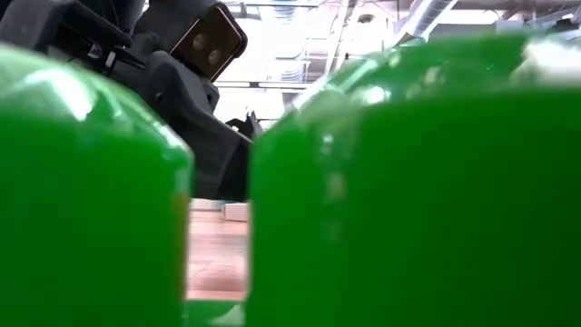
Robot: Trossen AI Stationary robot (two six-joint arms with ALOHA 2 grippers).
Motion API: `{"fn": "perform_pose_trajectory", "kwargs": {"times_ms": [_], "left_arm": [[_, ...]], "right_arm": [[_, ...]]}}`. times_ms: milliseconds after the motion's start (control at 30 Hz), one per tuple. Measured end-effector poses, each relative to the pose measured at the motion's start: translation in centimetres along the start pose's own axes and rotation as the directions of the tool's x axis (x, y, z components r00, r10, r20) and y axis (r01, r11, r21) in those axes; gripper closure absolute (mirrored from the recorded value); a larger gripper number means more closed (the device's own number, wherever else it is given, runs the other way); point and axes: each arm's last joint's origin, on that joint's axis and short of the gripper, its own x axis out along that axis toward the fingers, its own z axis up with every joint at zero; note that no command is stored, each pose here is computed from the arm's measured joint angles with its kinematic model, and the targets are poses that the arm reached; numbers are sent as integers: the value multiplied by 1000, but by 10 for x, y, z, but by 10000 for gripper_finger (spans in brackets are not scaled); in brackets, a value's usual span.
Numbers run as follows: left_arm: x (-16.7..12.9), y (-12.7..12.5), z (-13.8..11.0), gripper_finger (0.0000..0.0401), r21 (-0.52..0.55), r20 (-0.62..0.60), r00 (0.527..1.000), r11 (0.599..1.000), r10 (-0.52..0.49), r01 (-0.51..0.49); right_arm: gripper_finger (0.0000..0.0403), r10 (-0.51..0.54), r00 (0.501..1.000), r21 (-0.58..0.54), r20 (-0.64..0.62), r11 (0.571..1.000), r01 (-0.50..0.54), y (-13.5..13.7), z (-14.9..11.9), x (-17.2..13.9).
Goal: Pick & Place Toys
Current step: Put the large red game piece into the white bin
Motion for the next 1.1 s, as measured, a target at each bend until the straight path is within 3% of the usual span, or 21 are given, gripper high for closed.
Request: {"fn": "perform_pose_trajectory", "kwargs": {"times_ms": [333, 1100], "left_arm": [[0, 0, -5, 155, -18, -52, 999, 1000, 6, -6], [3, -4, -1, 155, -70, -31, 1000, 998, -2, 0]], "right_arm": [[76, 0, 1000, -1, -1, 1000, 0, 0, 0, 0], [76, -3, 1000, 3, 0, 1000, 3, -1, 0, 2]]}}
